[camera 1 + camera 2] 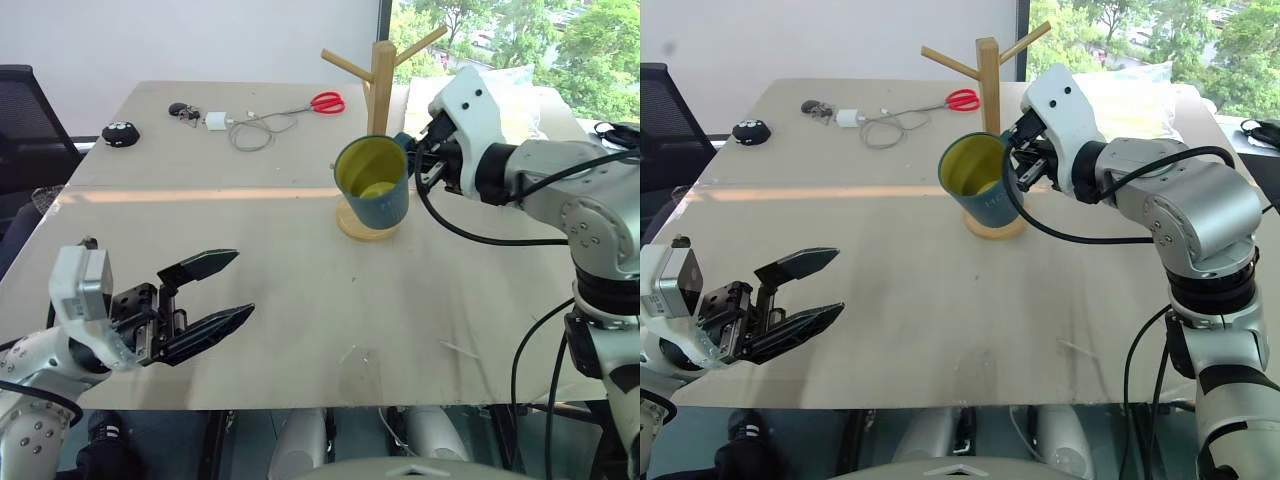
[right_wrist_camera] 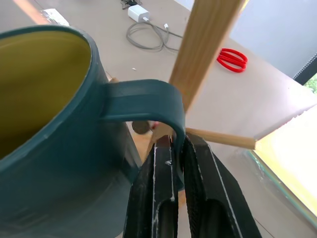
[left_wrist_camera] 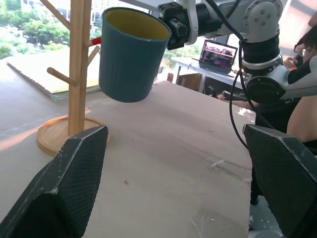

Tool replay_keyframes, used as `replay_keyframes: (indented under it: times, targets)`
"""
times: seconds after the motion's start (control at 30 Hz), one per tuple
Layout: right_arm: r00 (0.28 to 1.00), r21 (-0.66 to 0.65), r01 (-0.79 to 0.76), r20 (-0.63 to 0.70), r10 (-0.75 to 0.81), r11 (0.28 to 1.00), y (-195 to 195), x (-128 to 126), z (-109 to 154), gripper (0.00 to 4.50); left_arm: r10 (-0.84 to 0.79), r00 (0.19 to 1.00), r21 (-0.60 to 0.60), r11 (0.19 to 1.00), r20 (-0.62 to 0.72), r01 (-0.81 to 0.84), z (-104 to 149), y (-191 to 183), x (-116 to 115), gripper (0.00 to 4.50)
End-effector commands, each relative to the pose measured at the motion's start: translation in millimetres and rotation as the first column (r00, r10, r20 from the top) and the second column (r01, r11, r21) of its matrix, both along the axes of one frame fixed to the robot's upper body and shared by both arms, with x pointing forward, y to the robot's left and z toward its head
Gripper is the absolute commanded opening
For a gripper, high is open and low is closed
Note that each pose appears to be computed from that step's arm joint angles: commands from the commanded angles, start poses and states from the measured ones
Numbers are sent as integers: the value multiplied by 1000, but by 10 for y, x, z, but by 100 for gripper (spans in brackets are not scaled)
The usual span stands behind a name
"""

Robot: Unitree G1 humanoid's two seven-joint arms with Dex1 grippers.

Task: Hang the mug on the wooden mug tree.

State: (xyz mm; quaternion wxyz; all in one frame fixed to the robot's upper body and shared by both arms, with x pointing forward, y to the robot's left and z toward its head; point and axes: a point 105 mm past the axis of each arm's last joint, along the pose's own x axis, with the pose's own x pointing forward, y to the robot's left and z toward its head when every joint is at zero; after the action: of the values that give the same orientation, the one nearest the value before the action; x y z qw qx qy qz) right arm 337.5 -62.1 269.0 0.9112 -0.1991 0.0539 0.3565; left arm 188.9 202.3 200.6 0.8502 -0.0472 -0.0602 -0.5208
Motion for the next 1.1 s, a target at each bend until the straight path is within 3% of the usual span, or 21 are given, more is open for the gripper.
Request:
replay_keyframes:
  times: [0.03, 0.2, 0.23, 0.3, 0.37, 0.4, 0.47, 0.67, 0.8, 0.87, 1.03, 1.1]
  targets:
    - [998, 10, 33, 55, -34, 999, 78, 60, 169, 15, -1, 999, 13, 1000, 48, 0, 64, -30, -31, 450]
    - [999, -40, 33, 27, -32, 999, 161, 134, 56, 15, 8, 999, 7, 1000, 46, -8, 53, -57, -43, 450]
    - [999, -50, 31, 28, -30, 998, 170, 150, 29, 71, 11, 999, 4, 1000, 45, -12, 50, -69, -43, 450]
    - [999, -59, 35, 36, -33, 998, 167, 171, 13, 130, 16, 999, 0, 1000, 45, -16, 48, -82, -40, 450]
    - [999, -72, 28, 48, -25, 997, 109, 149, 21, 244, 20, 999, -4, 1000, 45, -20, 51, -93, -37, 450]
    - [999, -73, 14, 46, -11, 997, 63, 111, 22, 280, 24, 999, -9, 1000, 44, -24, 56, -98, -35, 450]
    - [999, -79, -10, 41, 13, 997, -31, 21, 16, 280, 37, 998, -20, 999, 41, -37, 71, -101, -18, 450]
    - [972, 92, -209, 129, 196, 974, -240, -412, 145, 280, 81, 997, -16, 997, 21, -81, 67, -132, 102, 450]
    - [973, 168, -194, 159, 168, 966, -560, -548, 3, 280, 92, 995, 10, 996, -29, -92, -24, -142, 169, 450]
    - [982, 196, -159, 130, 135, 967, -768, -618, -190, 280, 111, 992, 49, 993, -56, -108, -121, -125, 195, 450]
    - [998, 142, -59, 13, 57, 988, -1260, -903, -779, 441, 150, 985, 121, 983, -89, -139, -277, -14, 222, 450]
    - [1000, 127, -15, -23, 18, 992, -1445, -1054, -930, 441, 171, 980, 156, 976, -101, -154, -344, 76, 210, 450]
